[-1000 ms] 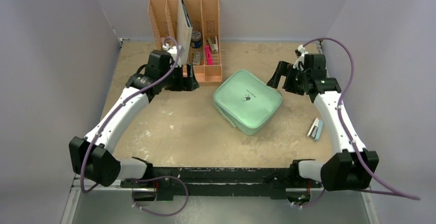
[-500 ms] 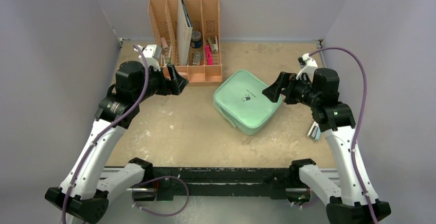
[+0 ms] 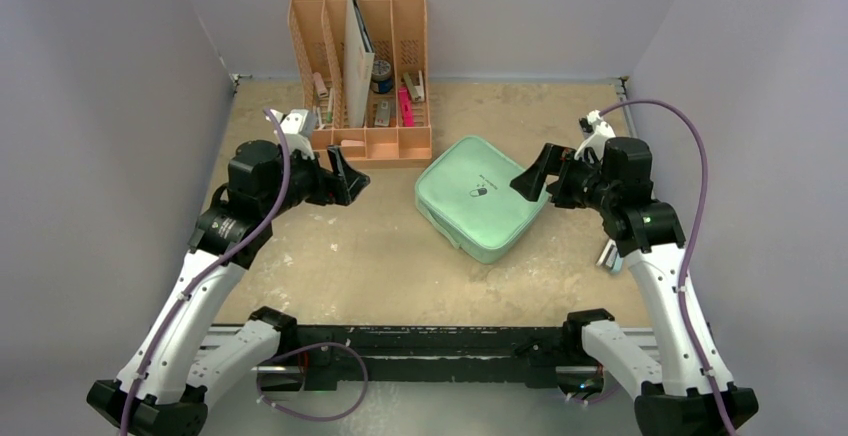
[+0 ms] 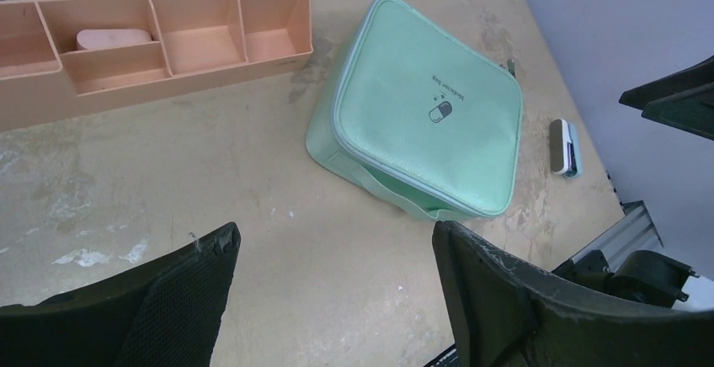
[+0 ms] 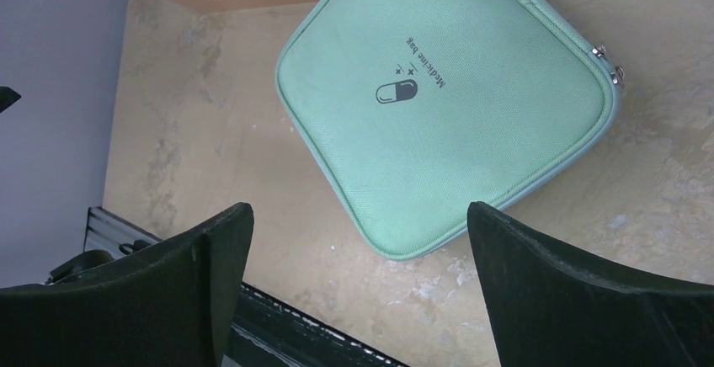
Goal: Organize the medicine kit
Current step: Reset both arms
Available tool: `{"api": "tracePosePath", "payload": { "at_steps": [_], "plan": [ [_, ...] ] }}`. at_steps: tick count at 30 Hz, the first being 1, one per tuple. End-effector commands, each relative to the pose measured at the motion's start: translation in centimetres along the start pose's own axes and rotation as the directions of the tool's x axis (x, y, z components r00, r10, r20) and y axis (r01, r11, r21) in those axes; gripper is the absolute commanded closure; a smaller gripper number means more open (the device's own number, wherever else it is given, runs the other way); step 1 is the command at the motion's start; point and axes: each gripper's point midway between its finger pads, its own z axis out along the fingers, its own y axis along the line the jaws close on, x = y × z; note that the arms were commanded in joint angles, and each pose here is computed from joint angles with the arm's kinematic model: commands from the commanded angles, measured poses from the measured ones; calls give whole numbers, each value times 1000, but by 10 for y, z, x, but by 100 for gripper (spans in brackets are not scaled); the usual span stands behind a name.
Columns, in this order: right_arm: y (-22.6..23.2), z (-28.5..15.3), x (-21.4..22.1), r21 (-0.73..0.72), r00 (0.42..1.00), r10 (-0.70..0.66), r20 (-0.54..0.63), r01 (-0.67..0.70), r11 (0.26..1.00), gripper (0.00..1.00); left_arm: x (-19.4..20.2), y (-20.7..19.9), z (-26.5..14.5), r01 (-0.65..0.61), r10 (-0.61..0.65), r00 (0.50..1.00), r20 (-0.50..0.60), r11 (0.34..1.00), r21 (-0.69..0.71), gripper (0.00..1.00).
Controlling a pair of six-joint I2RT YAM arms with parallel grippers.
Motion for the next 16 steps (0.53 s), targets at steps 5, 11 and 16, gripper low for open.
{"api": "tracePosePath", "payload": {
  "at_steps": [5,11,16],
  "plan": [
    [5,-3,-7,-6,1000,14,19,-14,1000,1,-10,-9,-1,-24,22,999,40,999,46,16],
    [2,-3,0,7,1000,27,-10,-27,1000,1,-15,-10,-6,-55,52,997,59,998,43,16],
    [5,-8,1,0,999,30,-14,-30,1000,1,-20,-11,-7,-60,56,996,74,997,44,16]
  ]
}}
